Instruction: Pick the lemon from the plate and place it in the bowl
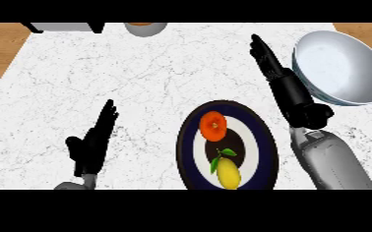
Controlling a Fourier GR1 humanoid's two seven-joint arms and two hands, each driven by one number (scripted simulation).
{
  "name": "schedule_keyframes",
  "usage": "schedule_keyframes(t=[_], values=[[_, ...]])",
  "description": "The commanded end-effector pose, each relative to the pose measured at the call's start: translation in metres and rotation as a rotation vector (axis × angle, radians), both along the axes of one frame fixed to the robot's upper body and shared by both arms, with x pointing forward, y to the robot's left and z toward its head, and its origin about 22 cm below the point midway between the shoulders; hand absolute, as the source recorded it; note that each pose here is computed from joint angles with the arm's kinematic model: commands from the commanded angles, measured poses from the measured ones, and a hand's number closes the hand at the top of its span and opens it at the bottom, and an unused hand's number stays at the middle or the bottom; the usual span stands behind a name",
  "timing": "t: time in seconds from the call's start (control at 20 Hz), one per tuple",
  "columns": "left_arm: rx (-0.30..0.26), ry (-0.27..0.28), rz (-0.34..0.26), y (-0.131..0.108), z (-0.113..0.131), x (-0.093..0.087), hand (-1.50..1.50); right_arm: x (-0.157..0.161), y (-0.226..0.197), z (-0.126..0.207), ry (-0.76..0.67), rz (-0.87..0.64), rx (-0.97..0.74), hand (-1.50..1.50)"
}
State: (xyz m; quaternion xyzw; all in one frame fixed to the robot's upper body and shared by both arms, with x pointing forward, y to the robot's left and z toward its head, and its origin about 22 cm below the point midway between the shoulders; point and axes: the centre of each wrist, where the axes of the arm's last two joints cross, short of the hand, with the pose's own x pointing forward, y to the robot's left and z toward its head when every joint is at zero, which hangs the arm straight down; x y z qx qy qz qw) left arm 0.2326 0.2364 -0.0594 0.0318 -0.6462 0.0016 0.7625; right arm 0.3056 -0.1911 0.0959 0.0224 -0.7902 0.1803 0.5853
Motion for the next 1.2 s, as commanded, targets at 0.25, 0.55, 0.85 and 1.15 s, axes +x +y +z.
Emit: schedule_keyframes(t=[0.25, 0.55, 0.85, 1.15], values=[[0.141, -0.417, 0.024, 0.040, 0.107, 0.067, 0.00, -0.086, 0.149, -0.036, 0.151, 0.805, -0.135, -1.50], [0.112, -0.354, 0.139, 0.082, 0.116, 0.063, 0.00, -0.147, 0.133, -0.057, -0.362, 0.555, -0.399, -1.50], [0.122, -0.369, 0.119, 0.090, 0.126, 0.054, 0.00, -0.198, 0.123, -0.042, -0.470, 0.474, -0.629, -1.50], [0.112, -0.361, 0.136, 0.108, 0.138, 0.058, 0.00, -0.209, 0.117, 0.007, -0.464, 0.310, -0.917, -1.50]])
